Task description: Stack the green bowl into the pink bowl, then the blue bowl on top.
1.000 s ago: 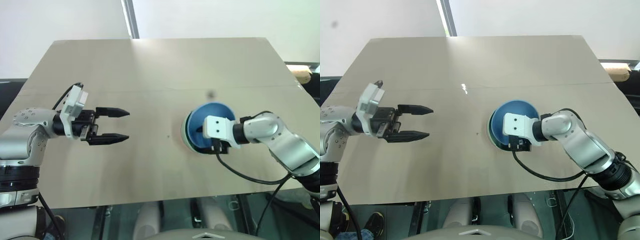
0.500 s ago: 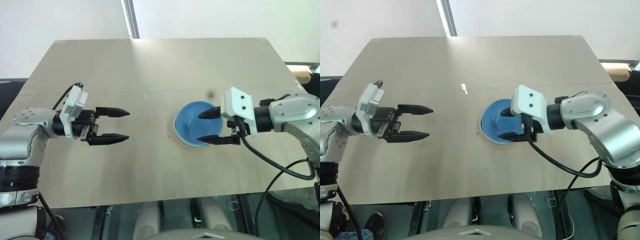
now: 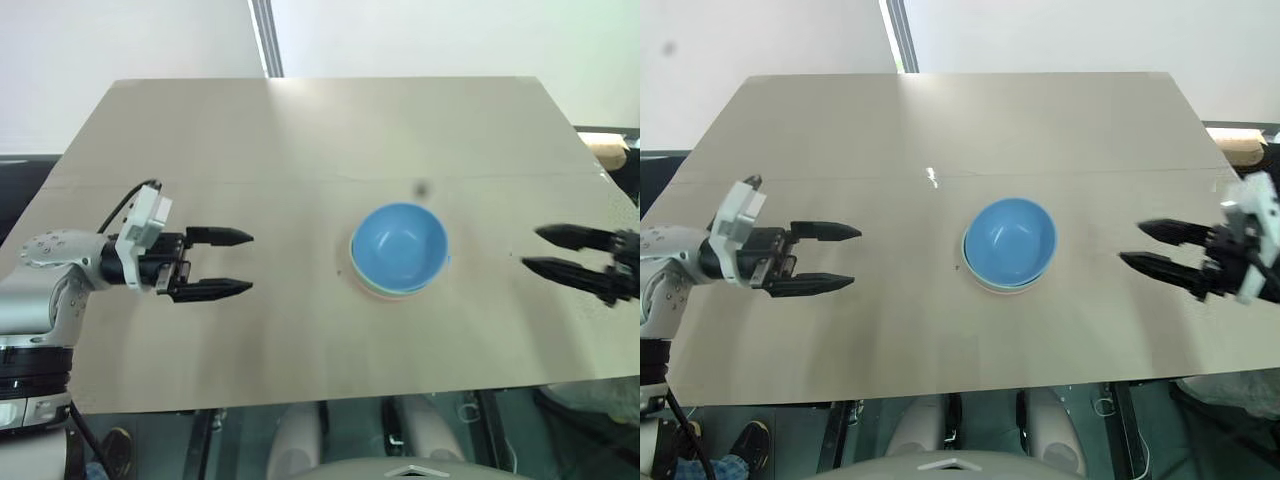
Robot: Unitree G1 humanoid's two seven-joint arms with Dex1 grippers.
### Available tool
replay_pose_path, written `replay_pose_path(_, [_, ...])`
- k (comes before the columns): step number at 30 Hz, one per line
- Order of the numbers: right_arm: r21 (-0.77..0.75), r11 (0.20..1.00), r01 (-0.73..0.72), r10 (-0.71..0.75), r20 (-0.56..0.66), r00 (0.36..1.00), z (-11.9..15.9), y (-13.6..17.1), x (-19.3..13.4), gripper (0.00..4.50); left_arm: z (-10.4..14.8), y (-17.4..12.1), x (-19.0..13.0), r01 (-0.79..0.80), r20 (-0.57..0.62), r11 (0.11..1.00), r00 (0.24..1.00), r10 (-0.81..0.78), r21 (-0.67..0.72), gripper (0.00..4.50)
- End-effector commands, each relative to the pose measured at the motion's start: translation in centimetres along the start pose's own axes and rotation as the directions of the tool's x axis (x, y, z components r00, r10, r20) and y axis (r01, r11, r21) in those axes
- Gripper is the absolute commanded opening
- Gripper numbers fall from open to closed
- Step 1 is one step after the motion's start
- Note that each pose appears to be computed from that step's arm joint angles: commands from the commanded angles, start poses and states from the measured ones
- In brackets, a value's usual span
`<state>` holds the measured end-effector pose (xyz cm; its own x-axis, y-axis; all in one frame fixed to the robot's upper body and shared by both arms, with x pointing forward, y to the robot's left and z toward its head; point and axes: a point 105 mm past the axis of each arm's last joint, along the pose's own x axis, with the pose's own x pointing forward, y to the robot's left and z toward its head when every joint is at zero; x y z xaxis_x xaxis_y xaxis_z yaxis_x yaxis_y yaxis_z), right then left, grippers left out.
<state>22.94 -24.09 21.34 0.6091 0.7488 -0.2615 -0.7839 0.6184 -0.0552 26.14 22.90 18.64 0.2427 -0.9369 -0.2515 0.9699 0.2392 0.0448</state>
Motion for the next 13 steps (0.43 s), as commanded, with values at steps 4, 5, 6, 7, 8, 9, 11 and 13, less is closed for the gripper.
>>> replay_pose_path(4, [-0.087,0.995,0.044,-0.040,0.045,0.998,1.7,-0.1,-2.7,3.36,0.6,-0.2,-1.2,-0.024,-0.034,0.998,0.999,0.026,0.052,4.48])
replay_pose_path(5, [-0.088,0.995,0.045,-0.040,0.052,0.998,1.8,-0.1,-2.7,3.36,0.5,-0.2,-1.2,-0.026,-0.039,0.998,0.999,0.028,0.049,4.48])
replay_pose_path(6, [-0.090,0.995,0.044,-0.039,0.054,0.998,1.5,0.0,-2.6,3.36,0.4,-0.4,-1.2,-0.018,-0.040,0.999,0.999,0.019,0.042,4.48])
replay_pose_path(7, [-0.091,0.995,0.042,-0.037,0.053,0.998,1.2,0.1,-2.5,3.36,0.4,-0.5,-1.2,-0.014,-0.038,0.999,0.999,0.015,0.035,4.48])
replay_pose_path(8, [-0.091,0.995,0.035,-0.030,0.047,0.998,1.0,0.3,-2.4,3.36,0.3,-0.6,-1.3,-0.011,-0.038,0.999,0.999,0.012,0.034,4.48])
replay_pose_path(9, [-0.091,0.995,0.029,-0.025,0.044,0.999,0.8,0.4,-2.3,3.36,0.4,-0.6,-1.3,-0.009,-0.038,0.999,0.999,0.011,0.041,4.48])
replay_pose_path(11, [-0.089,0.996,0.013,-0.010,0.034,0.999,0.6,0.7,-2.2,3.36,0.5,-0.8,-1.4,-0.001,-0.036,0.998,0.999,0.004,0.062,4.48])
replay_pose_path(13, [-0.088,0.996,0.001,0.002,0.033,0.999,0.6,0.9,-2.1,3.36,0.5,-0.9,-1.6,0.009,-0.043,0.998,0.999,-0.007,0.063,4.48])
